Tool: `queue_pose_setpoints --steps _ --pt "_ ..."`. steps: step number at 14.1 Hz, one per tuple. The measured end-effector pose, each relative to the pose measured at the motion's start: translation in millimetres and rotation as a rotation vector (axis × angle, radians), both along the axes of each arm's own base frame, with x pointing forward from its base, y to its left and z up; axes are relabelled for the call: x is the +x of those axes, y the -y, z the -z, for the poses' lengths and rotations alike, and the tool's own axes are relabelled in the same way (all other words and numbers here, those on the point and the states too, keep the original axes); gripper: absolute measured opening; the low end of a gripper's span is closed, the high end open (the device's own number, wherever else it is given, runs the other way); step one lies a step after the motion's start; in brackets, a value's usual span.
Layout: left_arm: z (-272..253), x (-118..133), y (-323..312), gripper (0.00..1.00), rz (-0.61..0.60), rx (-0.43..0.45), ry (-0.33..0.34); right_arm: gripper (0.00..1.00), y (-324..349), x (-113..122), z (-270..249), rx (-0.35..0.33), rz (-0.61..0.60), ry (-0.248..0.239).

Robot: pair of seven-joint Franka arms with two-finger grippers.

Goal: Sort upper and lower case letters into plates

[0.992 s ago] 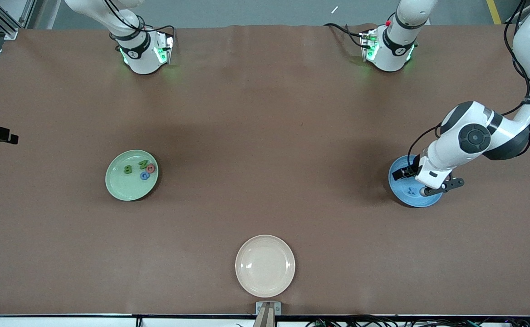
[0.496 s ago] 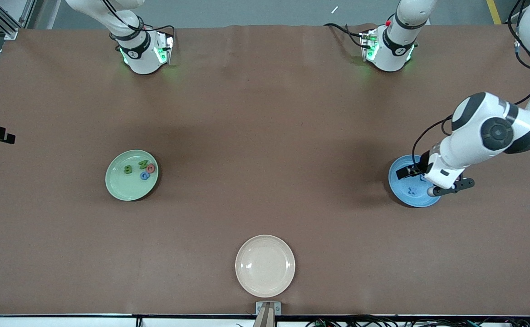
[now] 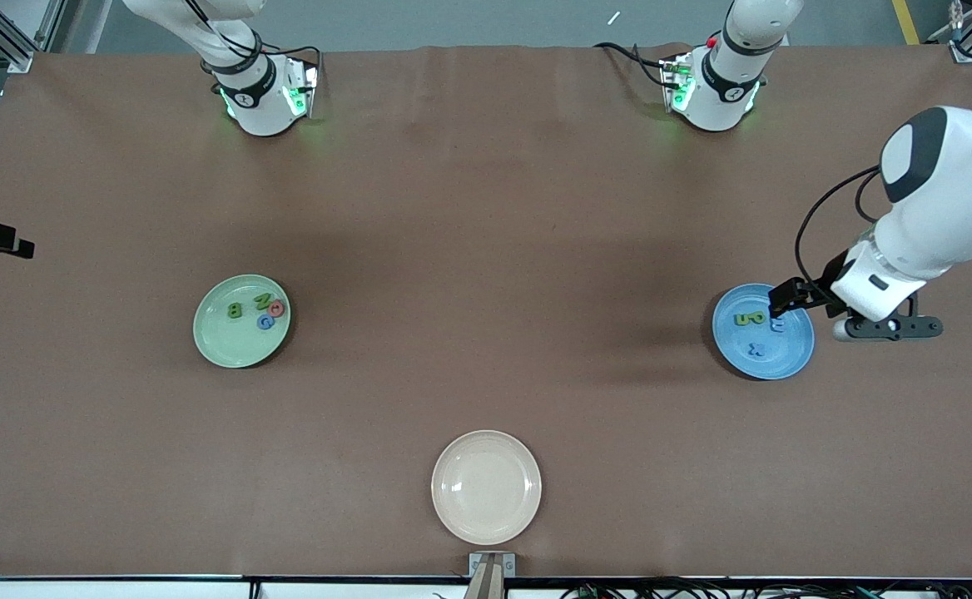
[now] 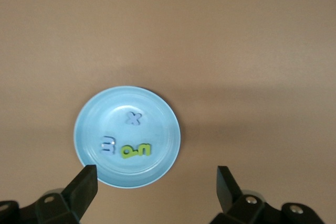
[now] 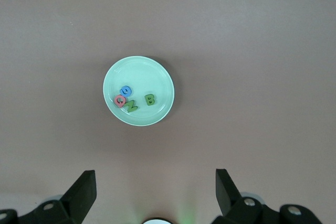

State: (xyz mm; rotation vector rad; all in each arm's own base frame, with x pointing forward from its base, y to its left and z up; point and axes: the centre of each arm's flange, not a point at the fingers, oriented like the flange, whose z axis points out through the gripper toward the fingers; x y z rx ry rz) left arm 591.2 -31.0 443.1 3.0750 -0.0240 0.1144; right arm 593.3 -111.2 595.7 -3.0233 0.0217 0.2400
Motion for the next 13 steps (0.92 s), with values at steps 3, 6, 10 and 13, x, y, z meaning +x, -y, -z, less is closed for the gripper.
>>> queue_pose_setpoints --steps 3,6,10,13 --pt "-32.0 -1.2 -28.7 1.00 0.018 0.032 0.055 1.00 -1.6 -0.7 -1.6 -0.001 -0.004 0.002" --pt "-68.0 2.3 -39.3 1.00 -0.011 0.061 0.122 1.00 -5.4 -3.3 -7.1 0.001 -0.011 0.010" --pt "-110.6 -2.7 -60.4 1.00 -0.083 0.023 0.099 1.00 -27.5 -18.3 -14.5 0.018 -0.052 0.023" --pt "-137.5 -6.7 -71.4 1.00 -0.101 0.023 0.075 1.00 -38.7 -38.7 -21.6 0.008 -0.075 0.038"
